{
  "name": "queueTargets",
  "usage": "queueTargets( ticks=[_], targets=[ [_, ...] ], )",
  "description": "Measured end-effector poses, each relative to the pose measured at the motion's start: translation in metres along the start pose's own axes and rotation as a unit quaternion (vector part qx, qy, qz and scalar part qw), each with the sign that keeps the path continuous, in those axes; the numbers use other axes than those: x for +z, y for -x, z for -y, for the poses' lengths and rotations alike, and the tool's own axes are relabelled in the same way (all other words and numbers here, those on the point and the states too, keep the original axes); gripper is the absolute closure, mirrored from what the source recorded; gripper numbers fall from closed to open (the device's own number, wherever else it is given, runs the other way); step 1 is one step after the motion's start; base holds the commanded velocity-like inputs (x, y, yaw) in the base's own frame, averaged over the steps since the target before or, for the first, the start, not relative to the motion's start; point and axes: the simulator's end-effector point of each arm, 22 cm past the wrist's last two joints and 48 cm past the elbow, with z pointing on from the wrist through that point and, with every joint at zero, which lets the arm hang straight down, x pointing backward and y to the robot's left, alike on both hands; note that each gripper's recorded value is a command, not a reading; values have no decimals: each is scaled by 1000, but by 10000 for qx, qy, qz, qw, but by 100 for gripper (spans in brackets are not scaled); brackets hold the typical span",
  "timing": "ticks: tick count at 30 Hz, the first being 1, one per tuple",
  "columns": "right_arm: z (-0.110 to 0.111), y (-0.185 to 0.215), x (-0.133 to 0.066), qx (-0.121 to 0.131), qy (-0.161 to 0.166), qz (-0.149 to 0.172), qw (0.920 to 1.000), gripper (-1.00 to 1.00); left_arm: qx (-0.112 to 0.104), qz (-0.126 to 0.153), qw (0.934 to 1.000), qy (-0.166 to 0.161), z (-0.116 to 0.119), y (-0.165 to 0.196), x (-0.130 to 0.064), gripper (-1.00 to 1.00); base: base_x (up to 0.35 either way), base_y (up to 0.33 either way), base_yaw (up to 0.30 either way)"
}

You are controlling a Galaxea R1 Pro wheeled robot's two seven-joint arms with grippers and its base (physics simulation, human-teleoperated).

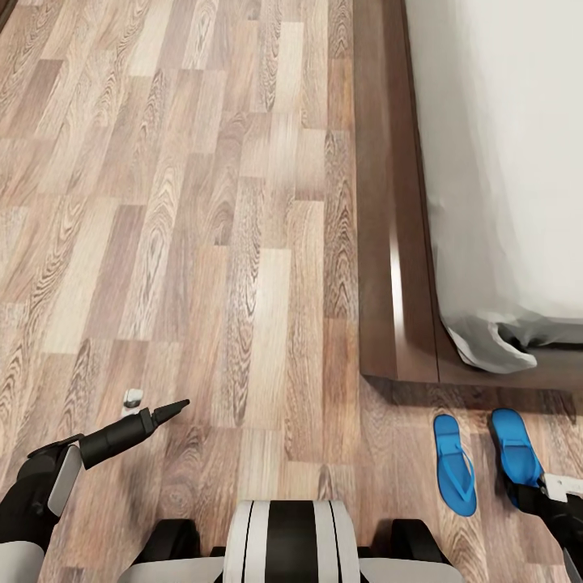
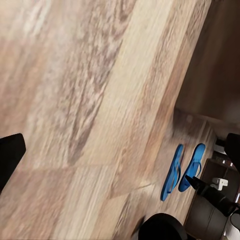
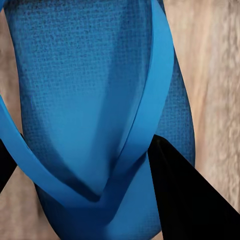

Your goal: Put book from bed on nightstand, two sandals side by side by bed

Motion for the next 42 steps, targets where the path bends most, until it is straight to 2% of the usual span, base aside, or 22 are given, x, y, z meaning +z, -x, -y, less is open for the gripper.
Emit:
queueTargets(
  ticks=[18,28,35,42],
  targets=[
    [0,0,0,-4,2,-2,10000,100,-14,3,10000,-2,0,0,0,-100,3,46,0],
    [0,0,0,-2,0,-1,10000,100,-117,-14,9999,8,-4,-4,0,-100,0,16,0],
    [-2,-13,4,-60,1,-133,9999,100,-223,-92,9997,71,-17,-14,3,-100,0,0,0],
    [-2,-13,4,-60,4,-133,9999,100,-224,-87,9997,67,-17,-13,3,-100,0,0,0]
  ],
)
